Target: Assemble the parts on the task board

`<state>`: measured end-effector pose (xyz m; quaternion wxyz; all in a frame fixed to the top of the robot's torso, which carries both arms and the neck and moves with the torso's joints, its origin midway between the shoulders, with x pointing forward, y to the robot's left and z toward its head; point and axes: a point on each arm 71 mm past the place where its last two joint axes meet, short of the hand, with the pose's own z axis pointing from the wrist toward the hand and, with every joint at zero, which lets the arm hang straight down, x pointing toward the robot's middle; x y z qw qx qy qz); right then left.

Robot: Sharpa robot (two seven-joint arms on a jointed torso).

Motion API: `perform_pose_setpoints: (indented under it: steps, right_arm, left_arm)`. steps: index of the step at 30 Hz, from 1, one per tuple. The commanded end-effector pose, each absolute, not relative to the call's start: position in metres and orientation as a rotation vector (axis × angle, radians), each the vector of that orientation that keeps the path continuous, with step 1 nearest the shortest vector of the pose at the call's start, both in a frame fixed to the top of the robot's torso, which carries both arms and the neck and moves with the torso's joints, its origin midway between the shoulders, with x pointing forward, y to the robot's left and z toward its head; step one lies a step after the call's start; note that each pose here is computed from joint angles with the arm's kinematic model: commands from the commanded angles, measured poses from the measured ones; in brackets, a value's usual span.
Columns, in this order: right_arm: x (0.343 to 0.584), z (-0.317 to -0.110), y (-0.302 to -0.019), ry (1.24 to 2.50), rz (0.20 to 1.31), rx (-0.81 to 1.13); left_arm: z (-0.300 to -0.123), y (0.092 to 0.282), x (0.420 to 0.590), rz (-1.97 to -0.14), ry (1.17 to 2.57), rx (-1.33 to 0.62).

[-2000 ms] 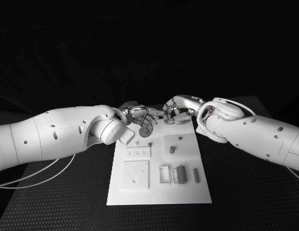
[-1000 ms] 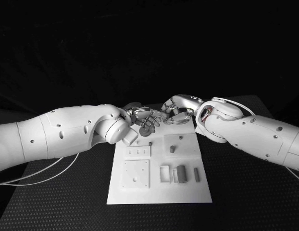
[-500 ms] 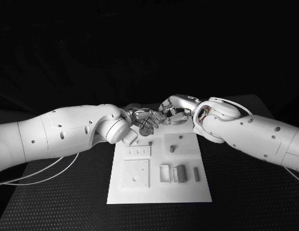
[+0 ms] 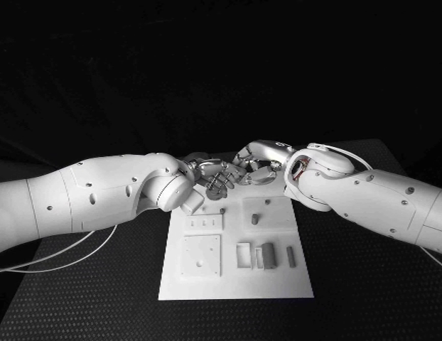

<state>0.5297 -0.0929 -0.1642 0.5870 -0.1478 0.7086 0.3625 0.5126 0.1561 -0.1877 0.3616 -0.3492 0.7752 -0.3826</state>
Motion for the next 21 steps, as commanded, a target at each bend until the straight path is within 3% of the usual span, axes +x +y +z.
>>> perform_pose_setpoints:
  steps: [1,21]
  right_arm:
    - [0.5273,-0.1657,-0.0888,1.667,0.85,-0.367]
    - [0.5246,-0.1661,-0.0852,1.673,0.859,-0.377]
  left_arm:
    - [-0.186,0.1526,0.5121,-1.002,1.991,-0.905]
    - [-0.1865,0.1521,0.5146,-0.994,1.988,-0.911]
